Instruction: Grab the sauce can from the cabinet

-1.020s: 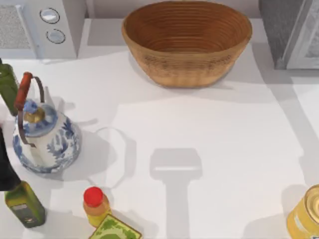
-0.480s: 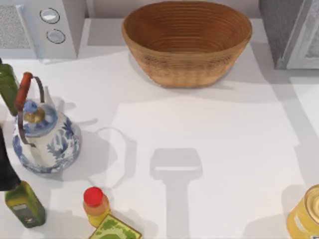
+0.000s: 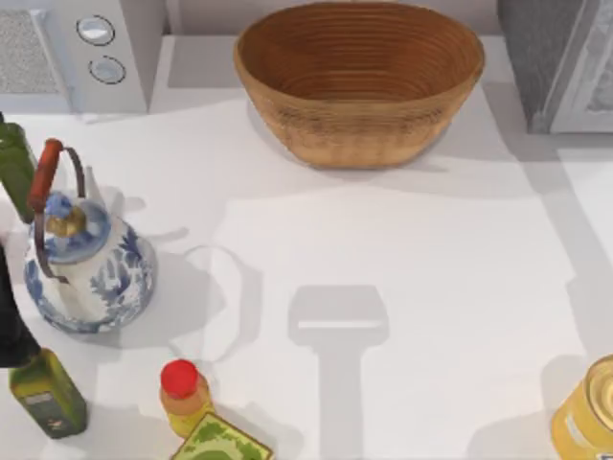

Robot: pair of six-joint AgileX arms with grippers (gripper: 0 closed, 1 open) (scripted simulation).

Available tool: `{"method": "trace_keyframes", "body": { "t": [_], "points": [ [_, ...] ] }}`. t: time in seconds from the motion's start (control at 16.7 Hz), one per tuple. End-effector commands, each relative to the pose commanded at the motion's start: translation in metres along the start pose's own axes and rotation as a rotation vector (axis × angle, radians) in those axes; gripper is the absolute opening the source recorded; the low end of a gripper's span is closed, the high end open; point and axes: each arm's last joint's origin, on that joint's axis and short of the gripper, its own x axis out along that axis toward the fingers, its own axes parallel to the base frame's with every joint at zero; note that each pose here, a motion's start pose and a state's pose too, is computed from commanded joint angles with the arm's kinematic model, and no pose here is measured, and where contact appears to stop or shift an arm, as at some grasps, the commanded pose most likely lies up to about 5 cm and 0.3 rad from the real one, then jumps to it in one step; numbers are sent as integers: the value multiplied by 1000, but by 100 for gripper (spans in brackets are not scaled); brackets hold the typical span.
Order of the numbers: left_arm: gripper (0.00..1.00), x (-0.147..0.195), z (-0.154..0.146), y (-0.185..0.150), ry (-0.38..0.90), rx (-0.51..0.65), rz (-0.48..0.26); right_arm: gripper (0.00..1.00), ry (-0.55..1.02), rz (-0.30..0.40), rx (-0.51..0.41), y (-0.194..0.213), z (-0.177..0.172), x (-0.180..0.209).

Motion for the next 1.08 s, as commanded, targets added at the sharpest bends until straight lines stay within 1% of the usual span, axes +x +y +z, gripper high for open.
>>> {"method": "trace_keyframes", "body": {
  "t": [0.3,0.36,0.9,1.08],
  "points": [
    [100,0,0,0,0,0,0,2,0,0,0,0,0,0],
    [100,0,0,0,0,0,0,0,0,0,0,0,0,0],
    [100,0,0,0,0,0,0,0,0,2,2,1,1,-1],
    [100,0,0,0,0,0,0,0,15,-3,-2,5,11,-27]
  ]
}}
